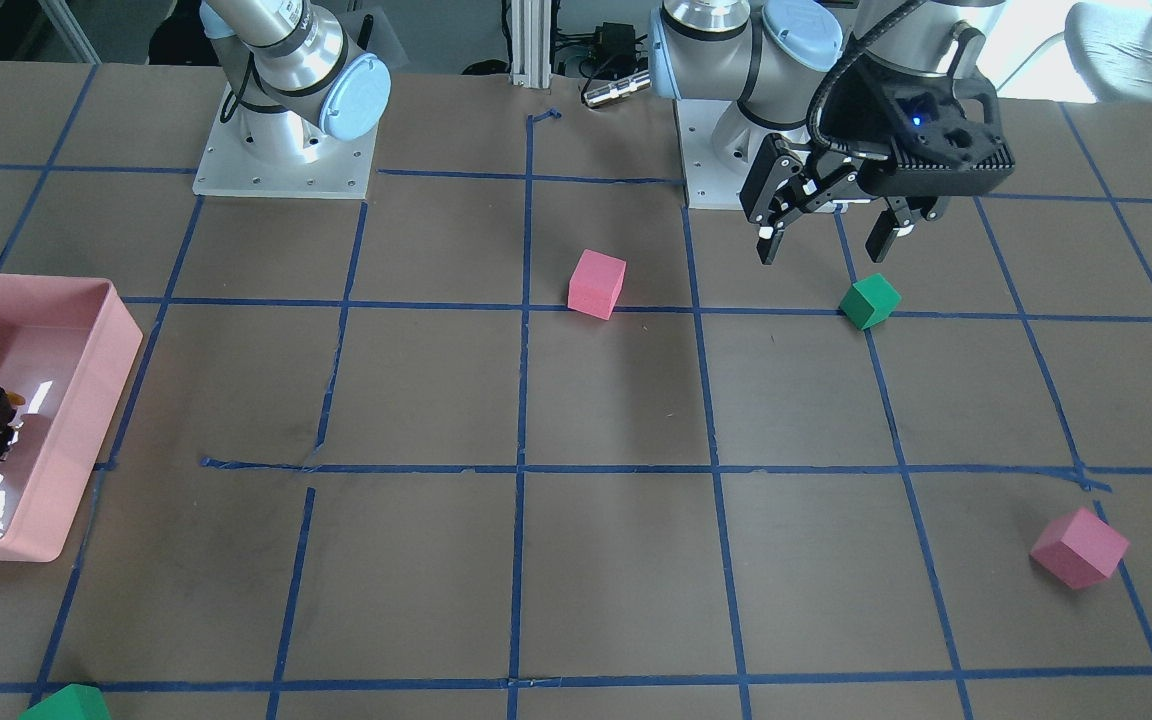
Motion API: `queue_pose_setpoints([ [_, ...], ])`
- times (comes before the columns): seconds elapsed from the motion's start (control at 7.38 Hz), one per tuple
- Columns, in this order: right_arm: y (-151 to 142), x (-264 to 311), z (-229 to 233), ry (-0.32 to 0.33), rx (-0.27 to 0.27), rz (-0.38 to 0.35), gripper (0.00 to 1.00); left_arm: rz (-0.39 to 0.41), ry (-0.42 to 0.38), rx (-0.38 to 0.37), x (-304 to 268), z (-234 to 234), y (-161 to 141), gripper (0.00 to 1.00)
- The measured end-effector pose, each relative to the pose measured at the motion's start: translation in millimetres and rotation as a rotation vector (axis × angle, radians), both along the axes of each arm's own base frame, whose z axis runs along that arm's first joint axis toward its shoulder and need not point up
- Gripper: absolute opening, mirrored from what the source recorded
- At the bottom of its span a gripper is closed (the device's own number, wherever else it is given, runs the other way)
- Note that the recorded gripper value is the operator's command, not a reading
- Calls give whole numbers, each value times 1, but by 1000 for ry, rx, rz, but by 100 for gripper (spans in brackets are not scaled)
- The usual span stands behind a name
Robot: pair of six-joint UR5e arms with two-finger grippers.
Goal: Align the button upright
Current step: 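Lift the button out of the bin with the right gripper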
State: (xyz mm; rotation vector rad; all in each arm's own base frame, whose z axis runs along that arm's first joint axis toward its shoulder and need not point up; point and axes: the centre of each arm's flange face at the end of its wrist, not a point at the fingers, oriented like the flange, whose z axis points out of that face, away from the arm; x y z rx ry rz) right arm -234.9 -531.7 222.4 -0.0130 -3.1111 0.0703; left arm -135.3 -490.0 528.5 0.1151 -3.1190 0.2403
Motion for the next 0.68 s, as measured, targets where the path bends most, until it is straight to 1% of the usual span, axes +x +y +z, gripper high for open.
queue_pose_setpoints([
  [0.14, -1, 0, 21, 3, -5, 4, 0, 0, 0, 0, 0, 0, 0, 100],
  [0.27, -3, 5, 51, 1, -7, 13, 0, 0, 0, 0, 0, 0, 0, 100],
  [0.54, -15, 31, 116, 1, -14, 60, 0, 0, 1, 0, 0, 0, 0, 100],
  [0.68, -24, 54, 144, 1, -12, 89, 0, 0, 1, 0, 0, 0, 0, 100],
])
